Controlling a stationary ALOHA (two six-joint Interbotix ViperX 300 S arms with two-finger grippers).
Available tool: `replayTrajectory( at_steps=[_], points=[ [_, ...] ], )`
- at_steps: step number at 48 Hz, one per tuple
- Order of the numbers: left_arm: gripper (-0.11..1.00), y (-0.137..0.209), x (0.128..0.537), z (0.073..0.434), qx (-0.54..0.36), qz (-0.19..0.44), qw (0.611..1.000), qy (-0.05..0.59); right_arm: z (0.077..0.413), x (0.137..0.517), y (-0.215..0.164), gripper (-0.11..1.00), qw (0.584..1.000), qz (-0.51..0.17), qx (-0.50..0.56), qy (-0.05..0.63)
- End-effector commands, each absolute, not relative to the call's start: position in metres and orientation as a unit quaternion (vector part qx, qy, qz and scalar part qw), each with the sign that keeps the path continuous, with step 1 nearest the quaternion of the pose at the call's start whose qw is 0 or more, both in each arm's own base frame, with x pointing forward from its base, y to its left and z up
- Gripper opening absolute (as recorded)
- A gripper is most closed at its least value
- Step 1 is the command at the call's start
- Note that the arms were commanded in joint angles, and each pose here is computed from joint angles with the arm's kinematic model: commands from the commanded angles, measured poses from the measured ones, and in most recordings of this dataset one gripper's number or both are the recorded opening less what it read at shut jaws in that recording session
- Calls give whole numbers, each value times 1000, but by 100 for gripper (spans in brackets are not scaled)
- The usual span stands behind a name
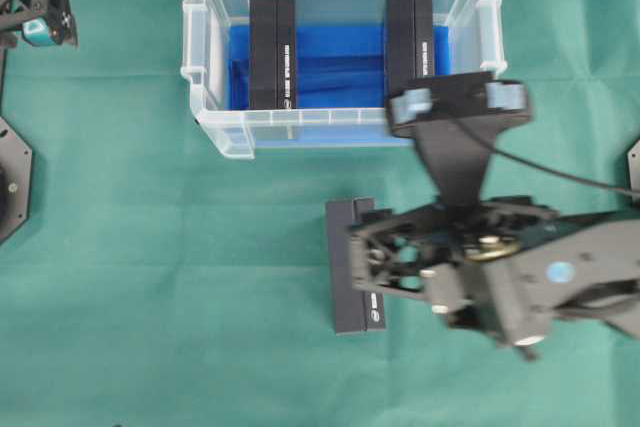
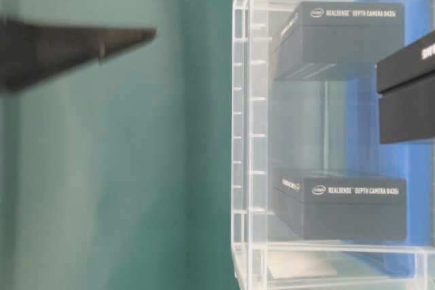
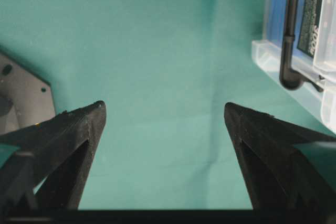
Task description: Take out the box from the case.
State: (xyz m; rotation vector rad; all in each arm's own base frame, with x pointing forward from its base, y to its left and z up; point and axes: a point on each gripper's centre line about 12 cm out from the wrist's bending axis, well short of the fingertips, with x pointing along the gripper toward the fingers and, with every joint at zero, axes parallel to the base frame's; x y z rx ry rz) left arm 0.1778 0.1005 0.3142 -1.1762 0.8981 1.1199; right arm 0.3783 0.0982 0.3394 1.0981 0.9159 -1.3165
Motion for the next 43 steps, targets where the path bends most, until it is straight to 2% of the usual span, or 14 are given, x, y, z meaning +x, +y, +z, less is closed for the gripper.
replayTrajectory(
  at_steps=[1,30,43],
  points=[
    [99,100,178,319,-507,480,606,382,358,356,92,94,569,-546,483,380],
    [99,98,176,317,-511,485,594,389,347,237,55,94,584,-520,496,377],
    [99,98,176,317,-511,485,594,390,337,219,48,94,585,-521,493,379]
  ],
)
